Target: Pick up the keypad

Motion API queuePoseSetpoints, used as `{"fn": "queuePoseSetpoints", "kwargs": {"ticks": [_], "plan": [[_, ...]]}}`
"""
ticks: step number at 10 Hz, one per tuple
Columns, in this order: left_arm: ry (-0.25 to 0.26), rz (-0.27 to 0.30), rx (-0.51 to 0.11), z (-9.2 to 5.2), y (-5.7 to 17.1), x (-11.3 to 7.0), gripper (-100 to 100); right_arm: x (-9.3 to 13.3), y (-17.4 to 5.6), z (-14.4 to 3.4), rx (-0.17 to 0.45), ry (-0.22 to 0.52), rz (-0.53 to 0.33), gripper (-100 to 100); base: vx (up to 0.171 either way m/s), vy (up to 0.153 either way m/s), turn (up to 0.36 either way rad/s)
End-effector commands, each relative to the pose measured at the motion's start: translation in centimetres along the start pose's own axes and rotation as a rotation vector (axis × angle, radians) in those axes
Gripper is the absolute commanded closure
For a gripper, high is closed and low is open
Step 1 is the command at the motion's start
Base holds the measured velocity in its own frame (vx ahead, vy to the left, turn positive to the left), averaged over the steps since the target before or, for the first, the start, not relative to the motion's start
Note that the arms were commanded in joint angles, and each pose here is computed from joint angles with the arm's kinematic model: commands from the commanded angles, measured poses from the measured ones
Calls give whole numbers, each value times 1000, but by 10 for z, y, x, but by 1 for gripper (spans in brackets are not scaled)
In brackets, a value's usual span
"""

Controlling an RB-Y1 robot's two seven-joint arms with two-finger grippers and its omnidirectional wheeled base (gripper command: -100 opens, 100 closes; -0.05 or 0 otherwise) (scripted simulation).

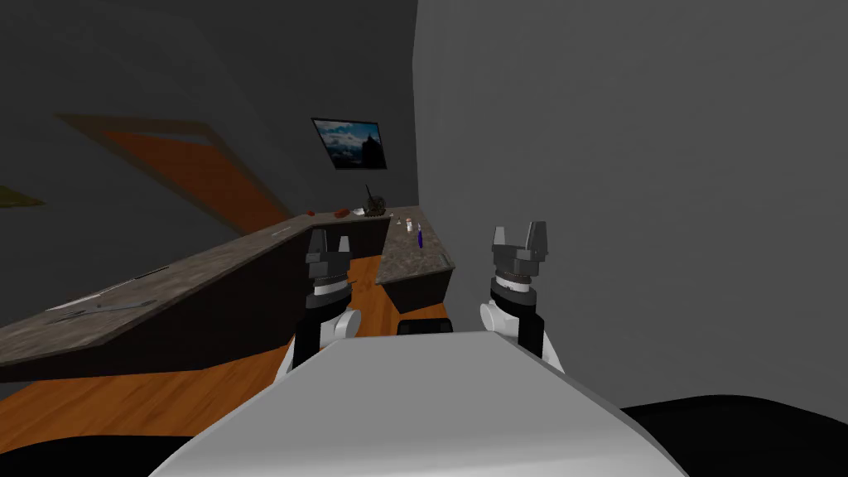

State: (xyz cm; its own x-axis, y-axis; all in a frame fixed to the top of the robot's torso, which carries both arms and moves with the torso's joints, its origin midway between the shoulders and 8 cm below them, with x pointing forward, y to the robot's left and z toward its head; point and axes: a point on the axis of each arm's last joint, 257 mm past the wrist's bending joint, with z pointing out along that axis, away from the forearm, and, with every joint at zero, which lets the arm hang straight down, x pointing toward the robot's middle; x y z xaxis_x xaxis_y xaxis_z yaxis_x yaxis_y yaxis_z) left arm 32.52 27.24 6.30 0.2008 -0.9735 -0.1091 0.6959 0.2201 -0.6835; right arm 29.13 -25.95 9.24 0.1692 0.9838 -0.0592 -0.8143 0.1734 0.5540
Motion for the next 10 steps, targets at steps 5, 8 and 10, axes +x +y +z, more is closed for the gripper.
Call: {"fn": "queuePoseSetpoints", "kwargs": {"ticks": [5,8,10], "plan": [[0,0,0,0,0,0,0,31,-46,-48,152,128,93,-100,-5,47,206],[0,0,0,0,0,0,0,47,-68,-82,250,192,146,-100,-22,58,169],[0,0,0,0,0,0,0,55,-79,-104,308,229,175,-100,-25,60,209]]}}
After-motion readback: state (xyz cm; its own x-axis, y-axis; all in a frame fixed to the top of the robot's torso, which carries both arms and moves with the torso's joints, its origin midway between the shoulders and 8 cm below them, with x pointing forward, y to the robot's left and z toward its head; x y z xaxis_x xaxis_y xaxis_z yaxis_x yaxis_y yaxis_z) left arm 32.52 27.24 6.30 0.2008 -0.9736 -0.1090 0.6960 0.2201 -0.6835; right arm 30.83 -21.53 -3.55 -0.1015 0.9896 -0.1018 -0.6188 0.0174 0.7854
